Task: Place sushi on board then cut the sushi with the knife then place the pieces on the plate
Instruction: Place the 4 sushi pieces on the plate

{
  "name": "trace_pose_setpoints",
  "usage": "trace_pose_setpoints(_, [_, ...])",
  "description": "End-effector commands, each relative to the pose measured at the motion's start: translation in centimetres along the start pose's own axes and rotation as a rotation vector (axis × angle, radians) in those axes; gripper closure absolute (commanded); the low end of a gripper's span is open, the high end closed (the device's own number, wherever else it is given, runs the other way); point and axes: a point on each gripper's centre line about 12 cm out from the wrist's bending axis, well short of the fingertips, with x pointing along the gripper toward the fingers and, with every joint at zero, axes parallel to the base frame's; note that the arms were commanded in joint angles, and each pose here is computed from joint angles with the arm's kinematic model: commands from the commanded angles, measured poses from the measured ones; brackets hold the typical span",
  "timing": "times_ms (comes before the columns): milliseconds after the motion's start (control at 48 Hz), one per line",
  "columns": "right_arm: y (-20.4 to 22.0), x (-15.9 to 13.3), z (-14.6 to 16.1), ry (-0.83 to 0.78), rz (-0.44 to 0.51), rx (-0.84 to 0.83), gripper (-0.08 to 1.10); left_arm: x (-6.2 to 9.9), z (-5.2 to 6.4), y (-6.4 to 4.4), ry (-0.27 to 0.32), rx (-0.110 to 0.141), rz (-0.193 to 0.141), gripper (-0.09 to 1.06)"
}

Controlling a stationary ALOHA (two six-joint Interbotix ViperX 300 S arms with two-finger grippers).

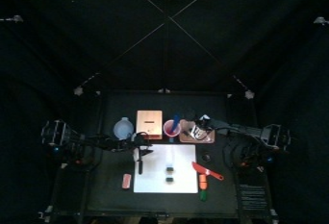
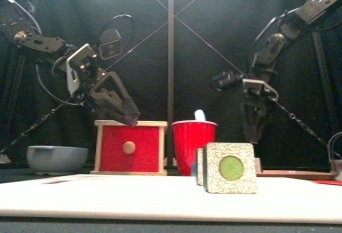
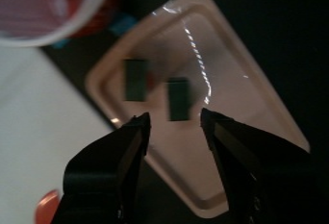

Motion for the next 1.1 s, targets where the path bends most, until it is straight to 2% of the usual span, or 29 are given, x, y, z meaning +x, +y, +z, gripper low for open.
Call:
trace_pose_setpoints(21, [4.4,-2.3,0.9,-0.075,0.08,-0.12,0.21,0.2,0.9,-0.1,-0.028,-0.006,-0.001,0.21])
trace_pose_setpoints(250, [12.7,-2.4,-0.7,-0.083,0.174,-0.388,0.21,0.1,1.0,0.0,-0.031,-0.006,0.0,0.21])
trace_pose_setpoints(438, [17.1,-1.5,-0.9,-0.089,0.251,-0.437,0.21,0.2,1.0,0.1,-0.03,-0.007,0.002,0.21])
trace_pose_setpoints(708, [19.9,1.1,-1.0,-0.039,0.264,-0.452,0.21,0.1,0.9,0.1,-0.027,-0.005,0.003,0.21])
trace_pose_setpoints(1104, [22.0,1.6,-0.6,-0.034,0.302,-0.434,0.21,0.1,0.7,0.1,-0.021,-0.003,0.004,0.2])
